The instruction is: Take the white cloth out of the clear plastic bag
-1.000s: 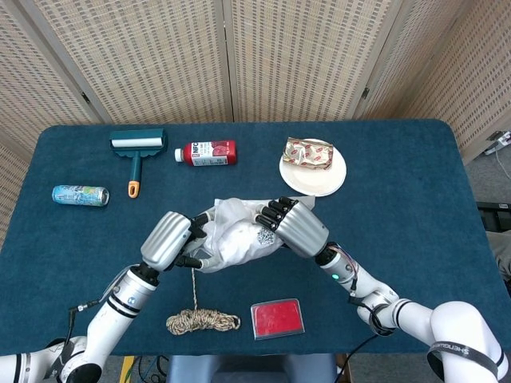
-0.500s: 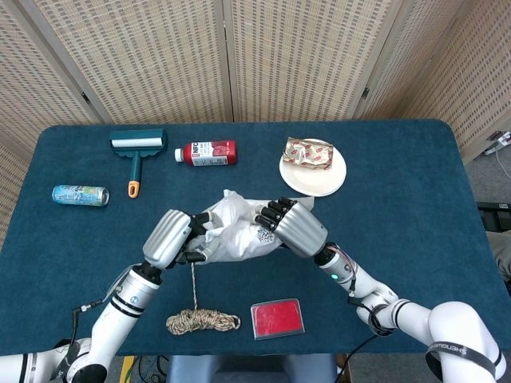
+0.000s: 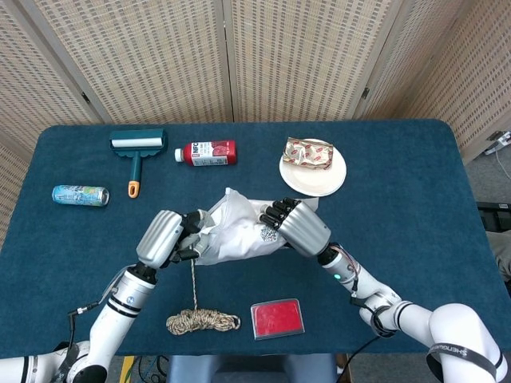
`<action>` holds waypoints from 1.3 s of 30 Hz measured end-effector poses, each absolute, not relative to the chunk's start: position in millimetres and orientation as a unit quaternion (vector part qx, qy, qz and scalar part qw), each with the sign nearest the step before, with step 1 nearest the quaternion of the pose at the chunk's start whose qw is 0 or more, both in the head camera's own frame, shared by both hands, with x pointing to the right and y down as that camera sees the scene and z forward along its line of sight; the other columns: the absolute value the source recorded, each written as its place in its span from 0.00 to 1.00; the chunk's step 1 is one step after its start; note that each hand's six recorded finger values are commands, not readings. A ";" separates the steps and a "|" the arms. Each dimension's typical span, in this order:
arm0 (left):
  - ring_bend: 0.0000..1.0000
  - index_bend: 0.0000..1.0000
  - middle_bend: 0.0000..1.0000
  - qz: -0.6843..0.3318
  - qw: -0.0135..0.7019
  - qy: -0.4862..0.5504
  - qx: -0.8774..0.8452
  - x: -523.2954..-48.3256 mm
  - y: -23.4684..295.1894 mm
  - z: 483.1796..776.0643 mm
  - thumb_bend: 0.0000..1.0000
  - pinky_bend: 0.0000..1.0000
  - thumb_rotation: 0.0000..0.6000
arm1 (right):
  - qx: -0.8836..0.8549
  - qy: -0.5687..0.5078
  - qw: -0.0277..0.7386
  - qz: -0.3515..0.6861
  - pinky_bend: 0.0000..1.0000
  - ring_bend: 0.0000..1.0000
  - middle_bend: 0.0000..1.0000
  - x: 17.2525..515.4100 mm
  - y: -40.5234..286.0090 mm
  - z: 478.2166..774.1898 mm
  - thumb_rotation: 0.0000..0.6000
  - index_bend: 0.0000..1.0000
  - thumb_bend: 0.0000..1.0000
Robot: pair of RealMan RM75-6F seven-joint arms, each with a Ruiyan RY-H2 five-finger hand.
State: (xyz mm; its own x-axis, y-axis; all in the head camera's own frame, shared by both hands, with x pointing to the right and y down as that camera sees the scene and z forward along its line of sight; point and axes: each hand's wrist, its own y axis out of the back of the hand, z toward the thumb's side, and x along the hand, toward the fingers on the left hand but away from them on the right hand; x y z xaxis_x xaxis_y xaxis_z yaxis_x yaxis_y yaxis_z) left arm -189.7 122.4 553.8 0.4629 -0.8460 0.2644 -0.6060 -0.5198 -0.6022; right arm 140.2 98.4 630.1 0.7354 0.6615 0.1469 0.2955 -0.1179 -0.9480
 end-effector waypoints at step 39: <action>0.88 0.72 1.00 -0.400 0.194 0.443 -0.779 -265.8 164.0 626.3 0.78 0.93 1.00 | -0.768 -0.217 0.496 0.342 0.37 0.08 0.07 194.4 118.1 706.6 1.00 0.00 0.00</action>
